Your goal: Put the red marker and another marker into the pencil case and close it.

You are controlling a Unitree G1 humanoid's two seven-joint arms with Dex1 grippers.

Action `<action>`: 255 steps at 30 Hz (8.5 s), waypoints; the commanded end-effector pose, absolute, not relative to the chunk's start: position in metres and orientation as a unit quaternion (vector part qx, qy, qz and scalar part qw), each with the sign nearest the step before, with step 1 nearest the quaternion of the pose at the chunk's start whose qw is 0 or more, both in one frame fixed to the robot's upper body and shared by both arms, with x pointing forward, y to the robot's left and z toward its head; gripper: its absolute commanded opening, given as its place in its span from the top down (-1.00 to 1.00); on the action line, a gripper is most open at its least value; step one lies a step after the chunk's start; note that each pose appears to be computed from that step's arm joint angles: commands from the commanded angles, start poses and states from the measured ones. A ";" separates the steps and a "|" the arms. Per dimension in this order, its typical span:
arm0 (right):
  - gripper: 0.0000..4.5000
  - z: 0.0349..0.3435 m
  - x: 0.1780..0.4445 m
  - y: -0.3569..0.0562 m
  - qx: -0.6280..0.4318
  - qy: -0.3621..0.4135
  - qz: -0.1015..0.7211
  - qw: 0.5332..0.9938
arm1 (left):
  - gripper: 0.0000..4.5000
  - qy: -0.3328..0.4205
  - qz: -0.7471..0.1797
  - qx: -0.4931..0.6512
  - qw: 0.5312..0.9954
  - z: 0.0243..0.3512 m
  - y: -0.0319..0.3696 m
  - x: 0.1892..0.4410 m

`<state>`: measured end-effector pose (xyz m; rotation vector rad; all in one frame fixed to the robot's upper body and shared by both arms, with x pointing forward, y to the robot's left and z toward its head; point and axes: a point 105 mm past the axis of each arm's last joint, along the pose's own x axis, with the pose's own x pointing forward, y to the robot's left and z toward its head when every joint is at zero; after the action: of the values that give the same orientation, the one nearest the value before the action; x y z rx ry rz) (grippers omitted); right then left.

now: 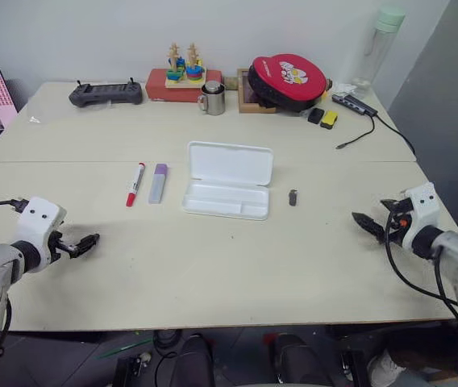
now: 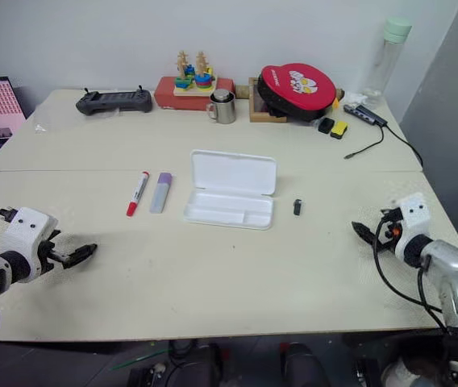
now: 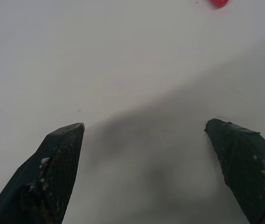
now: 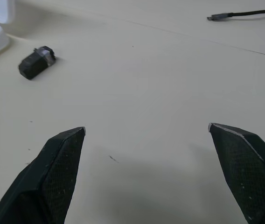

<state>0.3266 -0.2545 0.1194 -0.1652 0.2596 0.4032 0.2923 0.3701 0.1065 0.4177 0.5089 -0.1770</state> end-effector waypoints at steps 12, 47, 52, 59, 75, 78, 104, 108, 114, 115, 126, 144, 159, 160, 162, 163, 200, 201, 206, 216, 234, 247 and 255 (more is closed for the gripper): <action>-0.98 0.124 0.324 -0.243 -0.068 0.125 0.226 0.964 | -1.00 0.239 -0.119 0.199 0.943 0.109 0.358 0.295; -0.98 0.146 0.334 -0.087 -0.130 0.156 0.516 0.832 | -1.00 0.005 -0.464 0.014 0.886 0.175 0.176 0.310; -0.98 0.126 0.354 -0.052 -0.164 0.184 0.532 0.810 | -1.00 -0.014 -0.509 0.014 0.860 0.183 0.142 0.303; -0.98 0.116 0.359 -0.034 -0.178 0.189 0.552 0.793 | -1.00 -0.022 -0.501 0.019 0.865 0.189 0.142 0.303; 0.31 0.104 0.365 -0.026 -0.200 0.196 0.553 0.784 | -1.00 -0.016 -0.479 0.026 0.877 0.190 0.150 0.307; 0.62 0.104 0.365 -0.026 -0.201 0.194 0.554 0.784 | -1.00 -0.016 -0.478 0.027 0.878 0.189 0.148 0.308; 0.75 0.104 0.324 -0.024 -0.227 0.141 0.637 0.723 | -1.00 0.033 -0.331 0.002 0.943 0.162 0.211 0.314; 0.27 0.130 0.323 -0.017 -0.198 0.100 0.644 0.732 | -1.00 0.020 -0.237 -0.022 0.971 0.166 0.241 0.326; -0.35 0.177 0.331 -0.006 -0.112 0.006 0.622 0.775 | -1.00 0.028 -0.085 -0.029 0.996 0.158 0.287 0.358; -0.45 0.177 0.333 -0.006 -0.109 0.003 0.616 0.780 | -1.00 0.030 -0.069 -0.027 0.997 0.157 0.292 0.361; -0.97 0.206 0.346 -0.008 -0.079 -0.049 0.559 0.824 | -1.00 0.106 -0.009 0.010 0.994 0.128 0.314 0.385; -1.00 0.233 0.336 -0.004 -0.049 -0.085 0.579 0.809 | 0.23 0.137 -0.003 0.027 0.990 0.109 0.324 0.385; -1.00 0.256 0.322 -0.038 -0.029 -0.113 0.572 0.812 | 0.83 -0.163 -0.168 -0.038 0.972 0.239 0.262 0.386; -1.00 0.259 0.319 -0.046 -0.031 -0.116 0.568 0.814 | 0.83 -0.185 -0.243 0.016 0.952 0.252 0.231 0.377; -1.00 0.260 0.317 -0.054 -0.034 -0.115 0.562 0.818 | 0.83 -0.182 -0.320 0.080 0.926 0.252 0.200 0.367; -1.00 0.259 0.315 -0.059 -0.037 -0.112 0.558 0.821 | 0.83 -0.179 -0.360 0.090 0.911 0.252 0.187 0.363; -1.00 0.220 0.299 -0.088 -0.077 -0.055 0.476 0.874 | -0.38 0.033 -0.612 0.285 0.737 0.185 0.137 0.359; -1.00 0.223 0.299 -0.086 -0.072 -0.062 0.482 0.871 | -0.51 0.006 -0.605 0.234 0.761 0.203 0.135 0.356; -1.00 0.234 0.300 -0.074 -0.054 -0.078 0.502 0.860 | -0.98 -0.073 -0.542 0.085 0.833 0.254 0.141 0.351; -1.00 0.262 0.314 -0.038 -0.056 -0.111 0.553 0.824 | -1.00 -0.086 -0.137 -0.051 0.985 0.251 0.249 0.389; -1.00 0.261 0.312 -0.032 -0.073 -0.111 0.573 0.809 | -1.00 0.176 -0.073 -0.010 0.982 0.109 0.248 0.398; -1.00 0.260 0.312 -0.036 -0.072 -0.111 0.568 0.813 | -0.13 0.167 -0.089 0.005 0.982 0.113 0.239 0.406; -1.00 0.261 0.312 -0.037 -0.067 -0.117 0.565 0.814 | 0.46 0.157 -0.074 -0.001 0.985 0.119 0.243 0.411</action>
<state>0.3182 -0.0337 0.2459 -0.1325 -0.1695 1.2126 0.4056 0.2427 0.1082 -0.0108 0.3538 -0.1591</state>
